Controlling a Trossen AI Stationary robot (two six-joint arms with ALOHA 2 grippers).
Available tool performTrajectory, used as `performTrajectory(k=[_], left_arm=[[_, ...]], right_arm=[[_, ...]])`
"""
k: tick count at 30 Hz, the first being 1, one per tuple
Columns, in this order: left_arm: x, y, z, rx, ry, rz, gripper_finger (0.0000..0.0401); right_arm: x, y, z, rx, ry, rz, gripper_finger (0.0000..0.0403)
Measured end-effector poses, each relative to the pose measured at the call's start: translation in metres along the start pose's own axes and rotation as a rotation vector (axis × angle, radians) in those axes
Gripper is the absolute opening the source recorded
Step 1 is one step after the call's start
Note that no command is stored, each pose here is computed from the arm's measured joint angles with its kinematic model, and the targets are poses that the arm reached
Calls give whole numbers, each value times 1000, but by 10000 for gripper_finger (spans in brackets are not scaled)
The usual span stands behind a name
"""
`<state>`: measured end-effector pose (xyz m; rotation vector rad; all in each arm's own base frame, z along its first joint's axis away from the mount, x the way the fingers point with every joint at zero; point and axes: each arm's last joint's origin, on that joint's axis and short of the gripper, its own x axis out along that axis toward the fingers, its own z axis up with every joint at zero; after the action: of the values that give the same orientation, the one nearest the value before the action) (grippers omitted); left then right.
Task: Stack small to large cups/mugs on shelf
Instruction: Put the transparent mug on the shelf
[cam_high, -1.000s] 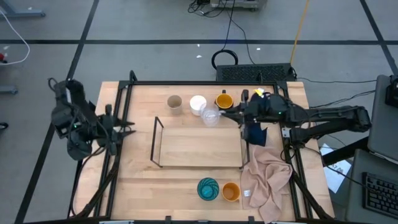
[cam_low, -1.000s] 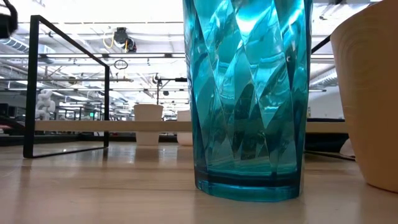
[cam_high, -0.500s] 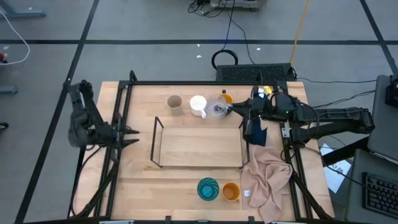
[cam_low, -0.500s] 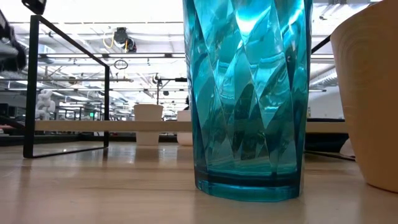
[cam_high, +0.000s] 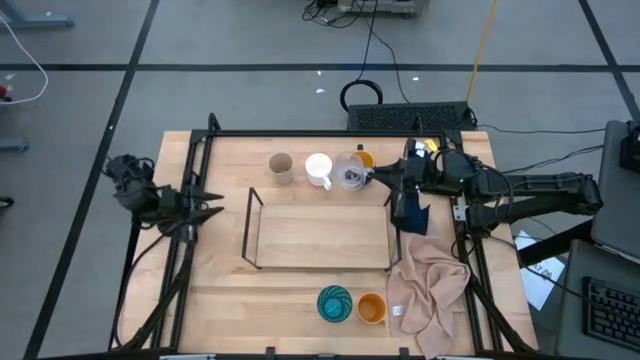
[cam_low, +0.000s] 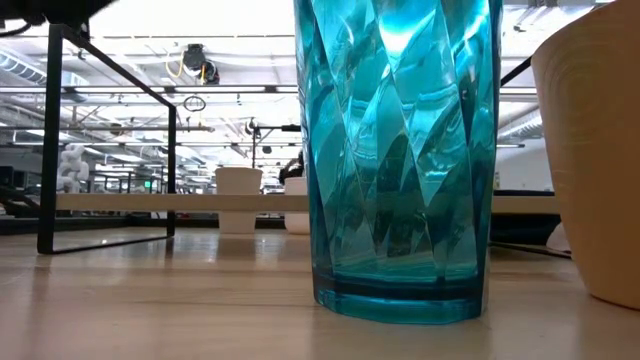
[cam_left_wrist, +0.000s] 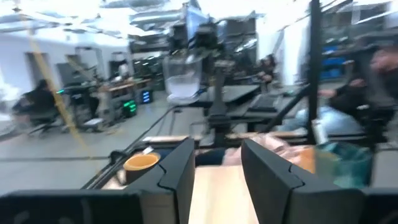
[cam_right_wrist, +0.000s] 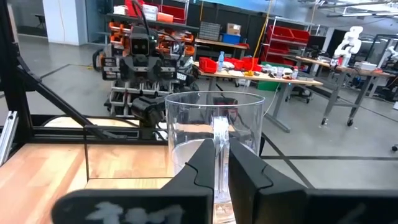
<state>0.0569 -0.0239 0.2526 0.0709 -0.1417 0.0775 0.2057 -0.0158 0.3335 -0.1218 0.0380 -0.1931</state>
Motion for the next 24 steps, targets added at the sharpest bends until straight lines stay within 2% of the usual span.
performTrajectory(k=[5,8,12,20,24], left_arm=[[6,0,-15,-37,38,50,133],[9,-3,-26,-70,62,14,133],[12,-4,-39,-86,82,47,133],[13,-3,-41,-104,86,70,133],[13,-3,-42,-106,95,87,134]], right_arm=[[2,1,-3,-3,18,1,9],[5,1,-11,-5,19,-6,9],[5,-2,-28,-3,39,-107,9],[3,1,-38,65,-90,-141,9],[2,8,-35,57,-115,-110,9]])
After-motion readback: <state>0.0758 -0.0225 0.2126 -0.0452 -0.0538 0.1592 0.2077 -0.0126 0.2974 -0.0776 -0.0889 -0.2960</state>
